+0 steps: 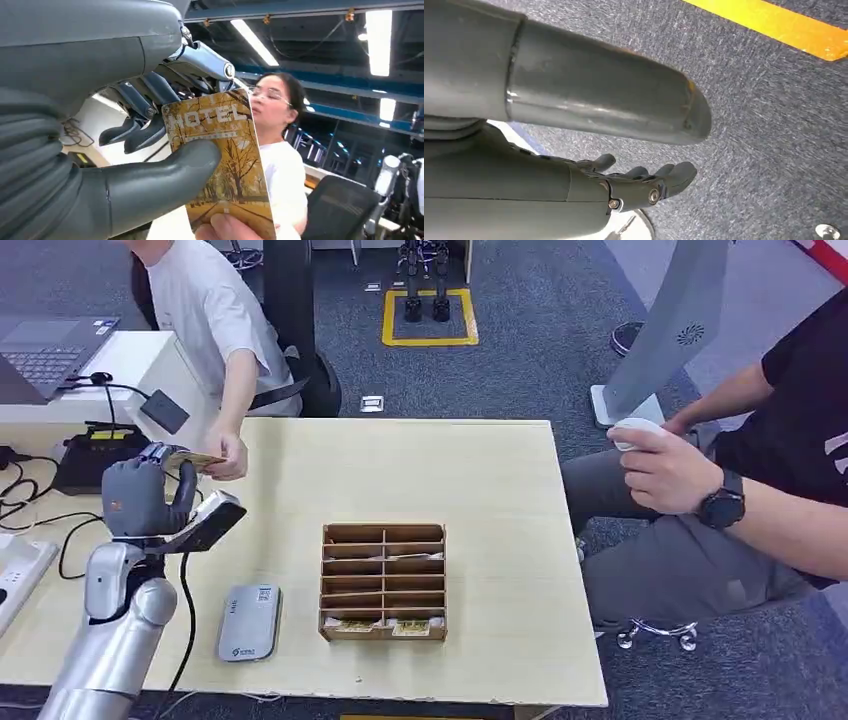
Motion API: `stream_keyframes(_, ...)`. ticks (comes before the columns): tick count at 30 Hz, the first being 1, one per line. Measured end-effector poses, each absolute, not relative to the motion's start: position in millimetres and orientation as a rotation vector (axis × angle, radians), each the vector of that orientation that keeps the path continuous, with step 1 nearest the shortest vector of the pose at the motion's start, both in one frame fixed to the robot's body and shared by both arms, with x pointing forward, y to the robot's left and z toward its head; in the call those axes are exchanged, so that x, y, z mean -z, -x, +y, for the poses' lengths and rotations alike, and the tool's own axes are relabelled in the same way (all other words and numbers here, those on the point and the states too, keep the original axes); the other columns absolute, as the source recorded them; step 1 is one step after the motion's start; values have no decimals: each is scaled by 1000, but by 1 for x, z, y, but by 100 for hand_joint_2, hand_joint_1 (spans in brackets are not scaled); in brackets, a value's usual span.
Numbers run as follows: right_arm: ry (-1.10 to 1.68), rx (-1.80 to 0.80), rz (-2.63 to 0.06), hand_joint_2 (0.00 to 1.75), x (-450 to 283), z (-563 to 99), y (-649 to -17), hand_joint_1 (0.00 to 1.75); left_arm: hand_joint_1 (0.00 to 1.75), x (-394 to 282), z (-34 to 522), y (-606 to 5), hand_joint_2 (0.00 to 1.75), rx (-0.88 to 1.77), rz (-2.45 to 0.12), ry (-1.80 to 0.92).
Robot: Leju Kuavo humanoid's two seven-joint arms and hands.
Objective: Pass the card to the sensor for recognition and then transmit it.
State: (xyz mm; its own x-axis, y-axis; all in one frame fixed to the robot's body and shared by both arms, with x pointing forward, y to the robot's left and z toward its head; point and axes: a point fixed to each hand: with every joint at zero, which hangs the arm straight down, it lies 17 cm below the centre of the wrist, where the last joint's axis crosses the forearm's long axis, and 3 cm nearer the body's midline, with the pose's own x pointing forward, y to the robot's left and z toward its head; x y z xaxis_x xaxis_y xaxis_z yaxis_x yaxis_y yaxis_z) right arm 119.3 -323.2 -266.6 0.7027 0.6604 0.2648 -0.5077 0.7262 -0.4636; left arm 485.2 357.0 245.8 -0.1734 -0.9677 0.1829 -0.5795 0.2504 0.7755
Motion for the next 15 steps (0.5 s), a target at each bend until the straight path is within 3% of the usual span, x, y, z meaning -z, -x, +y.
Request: stream_keyframes(15, 379, -645, -433, 0, 267, -326, -116, 0, 0, -222, 329, -498, 175, 808, -1851, -1055)
